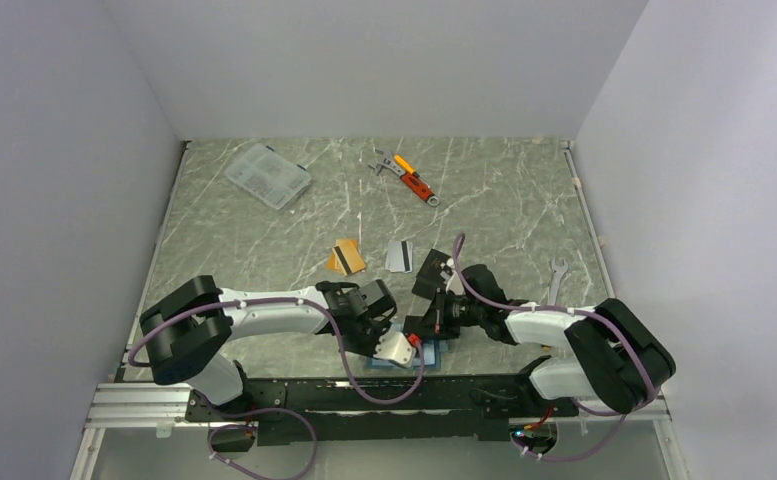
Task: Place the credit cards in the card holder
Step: Insert the credit card into the card holder.
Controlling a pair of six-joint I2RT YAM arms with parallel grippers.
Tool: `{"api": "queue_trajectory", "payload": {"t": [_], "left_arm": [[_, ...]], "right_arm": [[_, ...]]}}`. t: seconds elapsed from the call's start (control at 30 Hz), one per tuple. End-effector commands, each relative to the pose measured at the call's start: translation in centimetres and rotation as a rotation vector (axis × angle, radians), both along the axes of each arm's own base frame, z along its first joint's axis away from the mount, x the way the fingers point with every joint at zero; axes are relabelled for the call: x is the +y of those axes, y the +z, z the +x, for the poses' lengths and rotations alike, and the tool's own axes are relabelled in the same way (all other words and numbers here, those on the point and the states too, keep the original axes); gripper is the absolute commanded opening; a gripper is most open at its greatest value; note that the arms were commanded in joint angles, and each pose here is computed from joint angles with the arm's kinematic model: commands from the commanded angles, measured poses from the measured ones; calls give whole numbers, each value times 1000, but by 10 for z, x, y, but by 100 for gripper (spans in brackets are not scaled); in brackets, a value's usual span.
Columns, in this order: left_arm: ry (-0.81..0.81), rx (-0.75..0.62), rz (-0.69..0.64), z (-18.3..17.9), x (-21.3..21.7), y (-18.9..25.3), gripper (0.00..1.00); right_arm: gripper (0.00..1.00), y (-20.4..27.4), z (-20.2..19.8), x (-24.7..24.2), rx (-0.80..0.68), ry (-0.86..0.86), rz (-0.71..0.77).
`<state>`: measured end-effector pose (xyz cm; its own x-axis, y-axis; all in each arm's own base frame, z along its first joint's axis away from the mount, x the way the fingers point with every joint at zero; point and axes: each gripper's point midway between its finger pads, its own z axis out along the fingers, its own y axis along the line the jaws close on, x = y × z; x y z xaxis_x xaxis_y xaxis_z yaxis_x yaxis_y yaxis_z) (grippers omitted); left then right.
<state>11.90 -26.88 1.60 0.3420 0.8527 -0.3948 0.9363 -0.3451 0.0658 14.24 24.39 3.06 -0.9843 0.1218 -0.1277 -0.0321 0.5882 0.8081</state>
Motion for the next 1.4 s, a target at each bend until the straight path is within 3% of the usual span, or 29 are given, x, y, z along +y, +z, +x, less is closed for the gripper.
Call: {"api": "queue_trajectory", "payload": {"t": [0.0, 0.93, 1.37], "left_arm": [[-12, -15, 8, 2, -7, -7, 20], [-23, -24, 31, -1, -8, -13, 14], [-11, -30, 36, -2, -5, -15, 9]], "right_arm": [[0, -1, -7, 1, -7, 15, 19], [0, 7, -25, 16, 34, 99, 119], [0, 4, -29, 13, 100, 104, 53]]}}
